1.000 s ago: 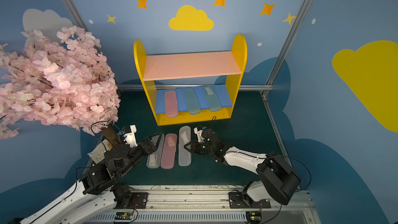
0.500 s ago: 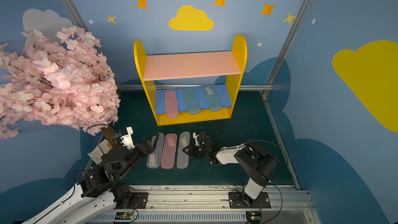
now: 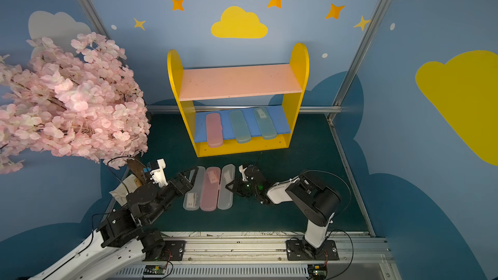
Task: Remove the pencil cases from the shelf
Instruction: Place the pencil case at the center of the board, then pick up the pencil case from the shelf.
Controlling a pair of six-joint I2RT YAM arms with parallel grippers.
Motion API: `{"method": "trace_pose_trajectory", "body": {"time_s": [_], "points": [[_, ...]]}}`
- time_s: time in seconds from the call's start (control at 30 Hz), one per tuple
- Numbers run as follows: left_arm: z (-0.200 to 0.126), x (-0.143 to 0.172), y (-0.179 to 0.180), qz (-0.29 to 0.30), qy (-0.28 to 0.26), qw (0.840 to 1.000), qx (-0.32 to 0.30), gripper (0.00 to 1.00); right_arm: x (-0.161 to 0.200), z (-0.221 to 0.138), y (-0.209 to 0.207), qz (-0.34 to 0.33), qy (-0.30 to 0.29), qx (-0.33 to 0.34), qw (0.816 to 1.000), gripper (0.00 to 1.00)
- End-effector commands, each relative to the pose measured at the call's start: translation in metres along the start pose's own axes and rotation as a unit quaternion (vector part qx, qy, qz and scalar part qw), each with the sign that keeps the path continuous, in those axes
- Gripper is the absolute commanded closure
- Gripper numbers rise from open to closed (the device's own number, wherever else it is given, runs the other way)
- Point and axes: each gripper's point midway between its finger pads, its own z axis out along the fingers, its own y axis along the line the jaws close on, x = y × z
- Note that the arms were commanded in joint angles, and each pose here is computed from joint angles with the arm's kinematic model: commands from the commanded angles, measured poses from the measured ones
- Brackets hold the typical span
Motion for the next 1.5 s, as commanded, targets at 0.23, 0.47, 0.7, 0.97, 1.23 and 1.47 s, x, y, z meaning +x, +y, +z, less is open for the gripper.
{"method": "trace_pose_trajectory", "body": {"time_s": [0.23,0.47,0.7,0.97,1.23,1.47], "points": [[0.000,-0.002,0.001,-0.003,-0.008,1.000,-0.001,0.00,-0.001,0.000,0.004,-0.010,0.011,0.004,1.000,0.42],[0.005,-0.001,0.000,-0.002,-0.001,1.000,-0.012,0.00,-0.004,-0.010,0.002,-0.021,0.015,0.043,0.999,0.31],[0.016,0.002,-0.001,0.004,0.018,0.999,-0.044,0.00,-0.003,-0.034,-0.011,-0.042,0.009,0.110,0.993,0.19],[0.038,0.004,0.005,-0.045,0.041,0.996,-0.066,0.00,-0.010,-0.070,-0.006,-0.101,-0.016,0.156,0.982,0.01],[0.074,0.000,0.022,-0.154,0.055,0.985,-0.049,0.00,-0.024,-0.111,0.011,-0.176,-0.059,0.187,0.965,0.01],[0.102,-0.006,0.035,-0.223,0.039,0.972,-0.055,0.00,-0.040,-0.148,0.014,-0.160,-0.149,0.200,0.955,0.01]]}}
